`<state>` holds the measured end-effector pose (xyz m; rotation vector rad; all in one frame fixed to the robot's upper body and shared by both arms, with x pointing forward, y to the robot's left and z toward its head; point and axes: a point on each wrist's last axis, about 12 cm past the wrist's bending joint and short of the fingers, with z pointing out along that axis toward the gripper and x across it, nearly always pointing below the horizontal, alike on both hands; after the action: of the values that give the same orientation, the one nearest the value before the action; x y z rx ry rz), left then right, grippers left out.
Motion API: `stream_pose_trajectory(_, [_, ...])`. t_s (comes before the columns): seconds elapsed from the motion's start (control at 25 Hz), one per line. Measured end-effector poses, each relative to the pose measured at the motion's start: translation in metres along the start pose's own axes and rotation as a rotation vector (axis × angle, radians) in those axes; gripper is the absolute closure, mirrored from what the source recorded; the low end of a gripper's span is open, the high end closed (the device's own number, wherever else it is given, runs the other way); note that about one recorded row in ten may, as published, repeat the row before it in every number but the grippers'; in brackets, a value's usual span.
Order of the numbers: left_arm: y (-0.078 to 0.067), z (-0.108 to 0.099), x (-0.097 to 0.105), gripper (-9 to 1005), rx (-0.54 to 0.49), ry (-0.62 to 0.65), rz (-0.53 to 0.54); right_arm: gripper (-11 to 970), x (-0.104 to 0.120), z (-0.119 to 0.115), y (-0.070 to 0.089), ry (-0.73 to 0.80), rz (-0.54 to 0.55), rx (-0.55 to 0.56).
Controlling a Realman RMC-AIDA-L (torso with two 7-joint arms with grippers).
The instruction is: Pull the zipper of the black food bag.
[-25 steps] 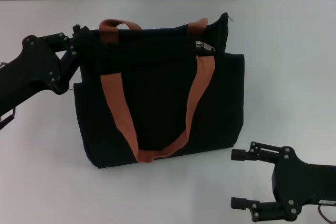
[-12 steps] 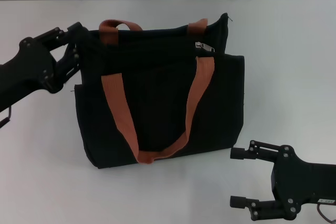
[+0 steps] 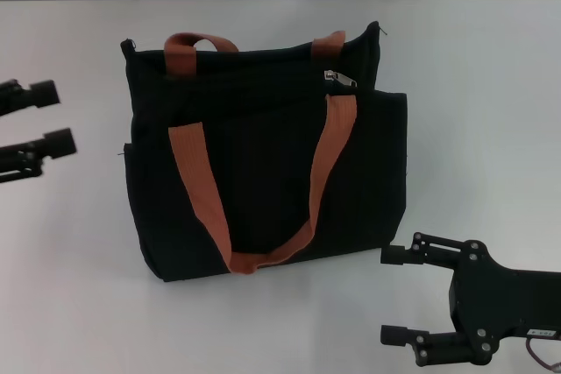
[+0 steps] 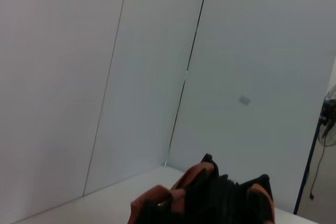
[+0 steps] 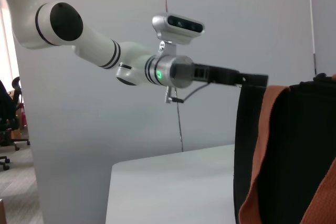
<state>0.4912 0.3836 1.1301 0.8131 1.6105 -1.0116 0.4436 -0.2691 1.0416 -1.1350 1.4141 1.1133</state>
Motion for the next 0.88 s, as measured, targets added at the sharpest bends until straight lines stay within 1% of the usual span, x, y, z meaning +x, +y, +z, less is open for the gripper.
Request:
stream_pose_trajectory(0.04, [-0.002, -0.005, -0.005, 279, 0.003, -0.042, 0.005, 139, 0.000, 0.000, 0.000, -0.001, 0.001, 0.002])
stream_pose_trajectory(0.08, [-0.002, -0.005, -0.005, 251, 0.003, -0.042, 0.005, 139, 0.000, 0.000, 0.000, -0.001, 0.002, 0.003])
stream_pose_trajectory(0.12, [-0.004, -0.006, -0.006, 223, 0.008, -0.079, 0.014, 139, 0.000, 0.000, 0.000, -0.002, 0.005, 0.004])
stream_pose_trajectory(0.2, [-0.009, 0.000, -0.006, 167, 0.014, -0.181, 0.046, 140, 0.000, 0.000, 0.000, -0.001, 0.007, 0.005])
stream_pose_trajectory(0.24, [-0.013, 0.009, -0.004, 167, 0.013, -0.267, 0.071, 140, 0.000, 0.000, -0.001, -0.002, 0.011, 0.006])
stream_pose_trajectory(0.28, [-0.013, 0.009, -0.004, 167, 0.013, -0.267, 0.071, 140, 0.000, 0.000, -0.001, -0.002, 0.011, 0.006])
stream_pose_trajectory(0.32, [-0.014, 0.013, -0.004, 167, 0.012, -0.299, 0.084, 140, -0.001, 0.002, -0.001, -0.008, 0.015, 0.002])
stream_pose_trajectory(0.44, [-0.020, 0.038, 0.000, 167, 0.047, -0.377, 0.095, 140, -0.002, 0.006, -0.002, -0.018, 0.021, -0.007])
stream_pose_trajectory(0.48, [-0.023, 0.047, 0.002, 167, 0.064, -0.397, 0.100, 140, -0.002, 0.006, -0.002, -0.018, 0.021, -0.007])
stream_pose_trajectory(0.52, [-0.029, 0.060, 0.007, 167, 0.085, -0.433, 0.110, 140, -0.002, 0.006, -0.003, -0.018, 0.020, -0.008])
stream_pose_trajectory(0.56, [-0.029, 0.060, 0.007, 168, 0.085, -0.433, 0.110, 140, -0.002, 0.006, -0.003, -0.018, 0.020, -0.008])
stream_pose_trajectory(0.72, [-0.041, 0.082, 0.015, 168, 0.133, -0.486, 0.108, 140, -0.002, 0.007, -0.005, -0.013, 0.018, -0.005])
stream_pose_trajectory(0.76, [-0.048, 0.092, 0.019, 168, 0.193, -0.479, 0.090, 140, -0.002, 0.007, -0.005, -0.013, 0.018, -0.005])
stream_pose_trajectory(0.84, [-0.056, 0.101, 0.025, 168, 0.264, -0.438, 0.083, 140, -0.002, 0.007, -0.005, -0.012, 0.020, -0.004])
stream_pose_trajectory(0.88, [-0.056, 0.101, 0.025, 168, 0.264, -0.438, 0.083, 140, -0.002, 0.007, -0.005, -0.012, 0.020, -0.004])
